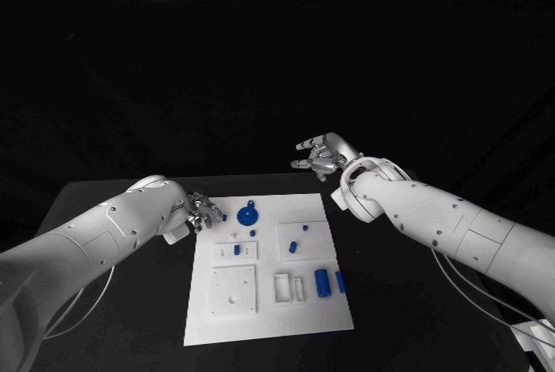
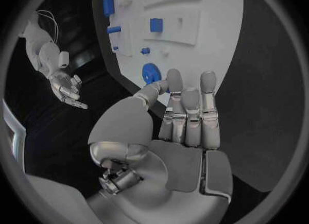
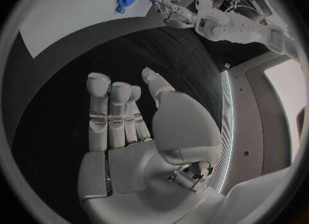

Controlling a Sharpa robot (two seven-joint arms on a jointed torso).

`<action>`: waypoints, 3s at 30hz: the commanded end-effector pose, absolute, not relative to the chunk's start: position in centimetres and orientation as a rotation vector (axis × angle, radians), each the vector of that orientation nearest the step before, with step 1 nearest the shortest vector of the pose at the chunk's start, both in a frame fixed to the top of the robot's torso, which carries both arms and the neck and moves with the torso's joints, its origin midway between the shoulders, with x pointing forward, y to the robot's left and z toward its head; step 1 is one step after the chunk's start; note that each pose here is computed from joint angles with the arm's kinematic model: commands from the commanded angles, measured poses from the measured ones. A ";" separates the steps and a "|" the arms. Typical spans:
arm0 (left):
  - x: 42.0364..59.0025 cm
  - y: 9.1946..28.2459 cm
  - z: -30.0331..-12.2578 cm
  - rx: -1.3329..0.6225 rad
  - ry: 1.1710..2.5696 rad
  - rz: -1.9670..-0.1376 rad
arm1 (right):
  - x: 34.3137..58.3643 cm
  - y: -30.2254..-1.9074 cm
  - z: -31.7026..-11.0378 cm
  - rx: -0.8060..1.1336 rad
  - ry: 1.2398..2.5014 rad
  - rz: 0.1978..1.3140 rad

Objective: Assemble the parts on the task board

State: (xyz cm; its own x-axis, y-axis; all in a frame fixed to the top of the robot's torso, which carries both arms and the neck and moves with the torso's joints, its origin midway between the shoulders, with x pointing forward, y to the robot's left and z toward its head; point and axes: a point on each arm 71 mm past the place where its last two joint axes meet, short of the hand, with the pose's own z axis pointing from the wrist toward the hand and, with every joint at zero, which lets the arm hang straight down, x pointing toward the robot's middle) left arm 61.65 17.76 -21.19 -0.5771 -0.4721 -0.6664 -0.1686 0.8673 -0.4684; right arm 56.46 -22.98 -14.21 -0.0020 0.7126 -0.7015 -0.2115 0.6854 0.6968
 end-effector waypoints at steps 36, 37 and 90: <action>55.9 17.8 -22.1 -0.364 2.229 -0.435 | 56.1 -24.5 -17.7 0.485 1.469 0.732; 55.8 17.7 -22.2 -0.359 2.226 -0.429 | 56.1 -24.5 -17.7 0.485 1.470 0.732; 54.7 14.2 -27.1 -0.159 2.162 -0.309 | 56.0 -24.3 -17.8 0.483 1.473 0.738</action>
